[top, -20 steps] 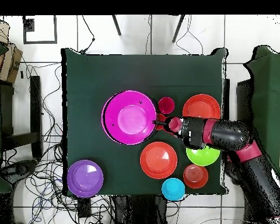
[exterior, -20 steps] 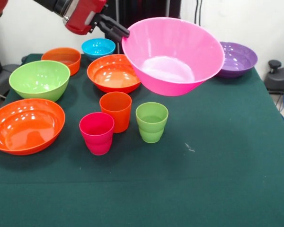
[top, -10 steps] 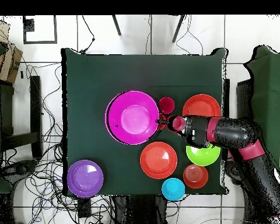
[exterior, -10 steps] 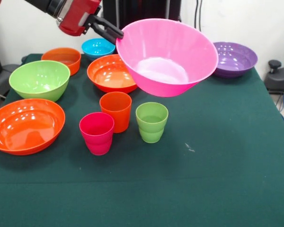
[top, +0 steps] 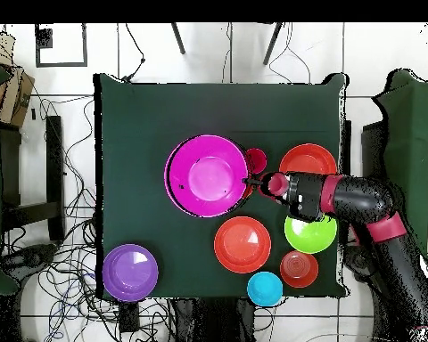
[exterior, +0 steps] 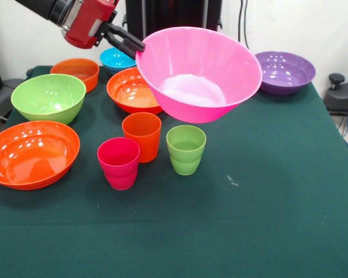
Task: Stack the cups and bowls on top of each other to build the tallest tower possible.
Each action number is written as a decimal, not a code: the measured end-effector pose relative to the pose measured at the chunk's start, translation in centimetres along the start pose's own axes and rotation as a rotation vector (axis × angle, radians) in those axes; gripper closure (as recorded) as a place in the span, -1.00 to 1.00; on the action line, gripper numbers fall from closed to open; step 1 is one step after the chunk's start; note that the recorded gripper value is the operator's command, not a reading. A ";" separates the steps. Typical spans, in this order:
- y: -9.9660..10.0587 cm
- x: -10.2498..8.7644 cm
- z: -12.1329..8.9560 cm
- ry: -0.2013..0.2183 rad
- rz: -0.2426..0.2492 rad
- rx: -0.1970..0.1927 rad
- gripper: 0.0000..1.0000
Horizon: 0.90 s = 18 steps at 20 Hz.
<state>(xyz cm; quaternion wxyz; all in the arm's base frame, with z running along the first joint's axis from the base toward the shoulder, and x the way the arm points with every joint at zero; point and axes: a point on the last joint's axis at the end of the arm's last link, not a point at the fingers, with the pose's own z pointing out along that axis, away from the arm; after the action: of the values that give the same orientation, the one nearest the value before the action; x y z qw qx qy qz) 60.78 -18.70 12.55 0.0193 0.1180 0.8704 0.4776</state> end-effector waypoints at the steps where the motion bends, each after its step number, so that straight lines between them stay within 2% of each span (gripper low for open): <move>1: -0.1 -0.1 0.0 -0.003 -0.001 -0.002 1.00; 10: -1.3 -1.8 -0.6 -0.017 -0.039 -0.025 1.00; 18: -2.2 -2.4 -1.2 -0.002 -0.068 -0.038 1.00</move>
<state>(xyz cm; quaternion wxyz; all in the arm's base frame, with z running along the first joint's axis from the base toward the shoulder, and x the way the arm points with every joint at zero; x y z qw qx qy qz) 62.54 -21.39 11.14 0.0385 0.0883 0.8647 0.4929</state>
